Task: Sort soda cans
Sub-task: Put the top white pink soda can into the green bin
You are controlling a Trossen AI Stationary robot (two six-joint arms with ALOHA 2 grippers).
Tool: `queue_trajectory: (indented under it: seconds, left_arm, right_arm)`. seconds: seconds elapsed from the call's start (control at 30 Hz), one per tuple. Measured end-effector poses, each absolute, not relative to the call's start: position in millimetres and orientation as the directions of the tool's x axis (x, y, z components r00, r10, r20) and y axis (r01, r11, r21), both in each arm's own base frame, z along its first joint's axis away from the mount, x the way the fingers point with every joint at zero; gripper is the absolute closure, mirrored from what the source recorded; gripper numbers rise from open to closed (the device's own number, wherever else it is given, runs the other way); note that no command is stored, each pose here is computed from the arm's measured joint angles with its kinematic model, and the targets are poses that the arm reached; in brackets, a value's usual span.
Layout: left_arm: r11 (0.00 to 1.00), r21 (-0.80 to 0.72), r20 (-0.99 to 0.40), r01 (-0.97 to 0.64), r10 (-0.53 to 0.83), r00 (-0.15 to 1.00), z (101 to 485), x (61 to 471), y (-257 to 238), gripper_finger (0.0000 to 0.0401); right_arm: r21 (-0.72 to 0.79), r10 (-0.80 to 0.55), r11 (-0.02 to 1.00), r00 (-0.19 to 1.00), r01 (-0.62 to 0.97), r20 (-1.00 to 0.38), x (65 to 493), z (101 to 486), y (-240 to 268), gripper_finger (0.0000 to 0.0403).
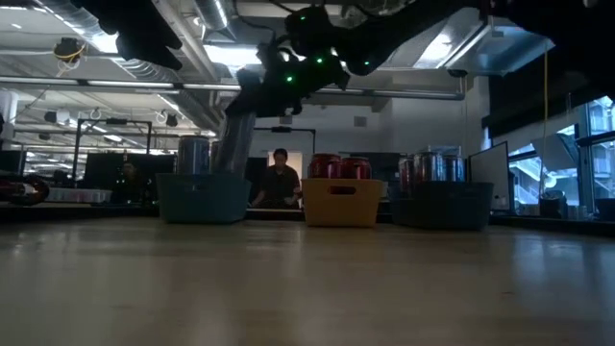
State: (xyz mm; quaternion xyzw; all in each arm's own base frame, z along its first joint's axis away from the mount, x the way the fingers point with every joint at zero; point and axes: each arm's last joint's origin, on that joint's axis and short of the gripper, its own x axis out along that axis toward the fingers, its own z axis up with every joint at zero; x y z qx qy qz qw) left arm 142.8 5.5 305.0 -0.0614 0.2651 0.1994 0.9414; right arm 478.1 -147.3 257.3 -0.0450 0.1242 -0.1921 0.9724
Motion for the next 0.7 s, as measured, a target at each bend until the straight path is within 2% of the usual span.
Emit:
queue_trajectory:
  seconds: [0.2,0.7]
  left_arm:
    - [0.909,-0.023,-0.528,-0.417,0.343,0.777,304.2,144.4,5.4,0.0106]
    - [0.903,-0.034,-0.543,-0.429,0.343,0.766,301.6,148.8,5.3,0.0106]
  right_arm:
    - [-0.186,-0.381,0.922,0.878,0.339,-0.289,491.9,245.2,-153.8,0.0152]
    - [-0.184,-0.36,0.932,0.853,0.312,-0.377,500.4,210.2,-156.0,0.0152]
